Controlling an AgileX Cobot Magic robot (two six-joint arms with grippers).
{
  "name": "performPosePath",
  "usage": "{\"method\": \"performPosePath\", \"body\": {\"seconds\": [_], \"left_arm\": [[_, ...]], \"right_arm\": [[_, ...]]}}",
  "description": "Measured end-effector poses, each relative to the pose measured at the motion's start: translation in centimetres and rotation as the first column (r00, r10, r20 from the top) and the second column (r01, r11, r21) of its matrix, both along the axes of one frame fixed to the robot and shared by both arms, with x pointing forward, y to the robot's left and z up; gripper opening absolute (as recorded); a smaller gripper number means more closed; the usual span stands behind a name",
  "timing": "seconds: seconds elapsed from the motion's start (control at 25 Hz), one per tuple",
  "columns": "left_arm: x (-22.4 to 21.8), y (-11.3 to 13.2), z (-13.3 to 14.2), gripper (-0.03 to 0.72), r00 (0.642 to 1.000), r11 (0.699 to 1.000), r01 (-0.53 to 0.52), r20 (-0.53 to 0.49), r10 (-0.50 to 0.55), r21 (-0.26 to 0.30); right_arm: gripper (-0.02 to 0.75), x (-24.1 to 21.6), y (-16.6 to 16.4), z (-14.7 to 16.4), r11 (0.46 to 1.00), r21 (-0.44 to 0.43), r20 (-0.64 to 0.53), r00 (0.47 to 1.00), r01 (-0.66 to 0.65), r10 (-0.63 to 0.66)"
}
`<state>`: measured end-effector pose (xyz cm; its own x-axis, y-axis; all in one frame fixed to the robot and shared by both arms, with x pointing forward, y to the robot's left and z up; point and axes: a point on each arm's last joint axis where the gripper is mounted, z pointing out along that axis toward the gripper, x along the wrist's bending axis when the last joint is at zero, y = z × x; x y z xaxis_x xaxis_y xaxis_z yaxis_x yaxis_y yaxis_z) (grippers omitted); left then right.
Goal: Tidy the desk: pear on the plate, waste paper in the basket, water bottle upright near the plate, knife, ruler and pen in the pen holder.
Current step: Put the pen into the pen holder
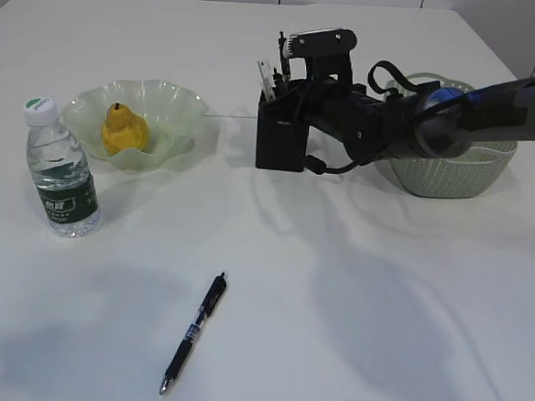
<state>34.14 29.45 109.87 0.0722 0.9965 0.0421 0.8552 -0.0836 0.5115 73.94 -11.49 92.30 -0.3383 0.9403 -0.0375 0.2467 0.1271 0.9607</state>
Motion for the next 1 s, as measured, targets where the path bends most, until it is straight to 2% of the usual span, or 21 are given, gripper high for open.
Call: {"method": "performPosePath", "body": {"seconds": [1.0], "left_arm": [[0.0, 0.0, 0.0, 0.275, 1.0, 1.0, 0.0, 0.0, 0.0, 0.0]], "right_arm": [[0.175, 0.28, 0.15, 0.54, 1.0, -0.009, -0.006, 1.0, -0.006, 0.006]]}}
